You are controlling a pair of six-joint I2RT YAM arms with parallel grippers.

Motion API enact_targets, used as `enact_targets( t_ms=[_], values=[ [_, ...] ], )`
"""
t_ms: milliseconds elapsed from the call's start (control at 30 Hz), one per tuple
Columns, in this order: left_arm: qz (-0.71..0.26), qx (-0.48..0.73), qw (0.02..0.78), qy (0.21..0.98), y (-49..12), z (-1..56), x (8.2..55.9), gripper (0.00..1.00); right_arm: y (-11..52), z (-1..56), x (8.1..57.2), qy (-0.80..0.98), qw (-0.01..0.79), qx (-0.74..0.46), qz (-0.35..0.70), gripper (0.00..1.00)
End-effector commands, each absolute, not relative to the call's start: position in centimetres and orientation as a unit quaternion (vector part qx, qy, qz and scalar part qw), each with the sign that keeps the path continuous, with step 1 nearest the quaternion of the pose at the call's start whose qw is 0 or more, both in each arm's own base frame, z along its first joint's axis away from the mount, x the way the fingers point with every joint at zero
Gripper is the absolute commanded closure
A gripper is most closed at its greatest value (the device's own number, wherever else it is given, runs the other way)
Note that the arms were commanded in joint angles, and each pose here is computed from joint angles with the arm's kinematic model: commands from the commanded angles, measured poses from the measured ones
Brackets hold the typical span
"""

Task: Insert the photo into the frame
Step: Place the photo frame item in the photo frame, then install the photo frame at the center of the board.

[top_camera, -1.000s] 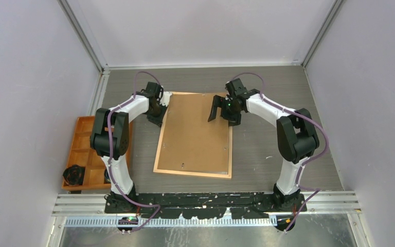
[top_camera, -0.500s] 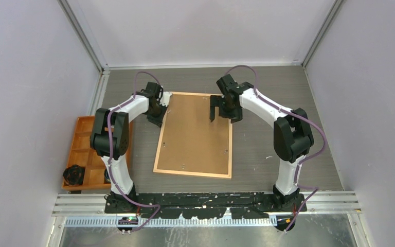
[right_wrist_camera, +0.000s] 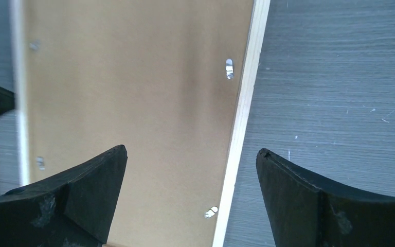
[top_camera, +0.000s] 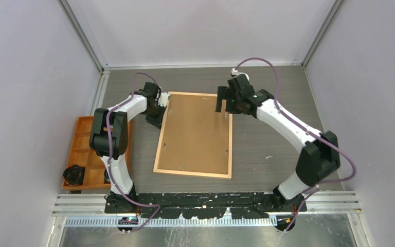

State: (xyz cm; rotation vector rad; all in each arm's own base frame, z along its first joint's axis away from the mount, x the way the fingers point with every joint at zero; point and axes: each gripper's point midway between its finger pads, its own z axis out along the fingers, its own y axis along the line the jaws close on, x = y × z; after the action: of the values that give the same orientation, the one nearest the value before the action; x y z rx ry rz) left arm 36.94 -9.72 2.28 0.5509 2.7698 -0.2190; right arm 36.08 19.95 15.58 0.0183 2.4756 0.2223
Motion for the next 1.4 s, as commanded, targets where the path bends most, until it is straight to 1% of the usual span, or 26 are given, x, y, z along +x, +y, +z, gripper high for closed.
enact_targets(
  t_ms=[0,33,100,200,267,300,433,600,800,1000,1200,1367],
  values=[
    [-0.114,0.199,0.182,0.956,-10.8,5.0,36.8,0.98,20.0,19.2,38.1,0.892,0.395,0.082,0.201,0.0],
    [-0.124,0.2,0.18,0.955,-11.2,4.9,36.5,0.98,20.1,18.9,37.9,0.89,0.391,0.083,0.217,0.0],
    [-0.143,0.199,0.174,0.954,-11.7,4.7,35.8,0.97,20.1,18.1,37.4,0.895,0.38,0.084,0.216,0.0],
    [-0.157,0.195,0.176,0.952,-12.3,4.5,35.6,0.97,20.0,17.0,36.8,0.903,0.361,0.098,0.212,0.0],
    [-0.163,0.196,0.175,0.951,-12.7,4.3,35.7,0.97,20.5,16.3,36.2,0.907,0.341,0.097,0.228,0.0],
    [-0.165,0.195,0.171,0.952,-13.1,4.0,35.7,0.97,20.9,16.0,35.8,0.908,0.331,0.097,0.237,0.01],
    [-0.184,0.198,0.162,0.949,-14.9,3.8,35.7,0.97,22.5,15.4,34.7,0.899,0.315,0.098,0.287,0.1],
    [-0.21,0.202,0.156,0.944,-16.4,4.2,35.2,0.97,26.3,15.2,32.9,0.887,0.309,0.07,0.337,0.15],
    [-0.242,0.203,0.146,0.937,-16.8,5.6,34.1,0.98,32.3,13.6,32.3,0.883,0.262,0.04,0.387,0.22],
    [-0.259,0.219,0.148,0.929,-15.9,7.1,32.2,0.95,38.2,12.3,29.1,0.882,0.217,-0.023,0.417,0.25],
    [-0.268,0.208,0.129,0.932,-16.0,5.8,31.2,0.94,42.0,10.9,27.3,0.868,0.193,-0.05,0.455,0.27],
    [-0.259,0.2,0.116,0.938,-15.8,4.3,31.4,0.95,43.6,10.2,27.0,0.863,0.183,-0.06,0.466,0.34]
  ],
)
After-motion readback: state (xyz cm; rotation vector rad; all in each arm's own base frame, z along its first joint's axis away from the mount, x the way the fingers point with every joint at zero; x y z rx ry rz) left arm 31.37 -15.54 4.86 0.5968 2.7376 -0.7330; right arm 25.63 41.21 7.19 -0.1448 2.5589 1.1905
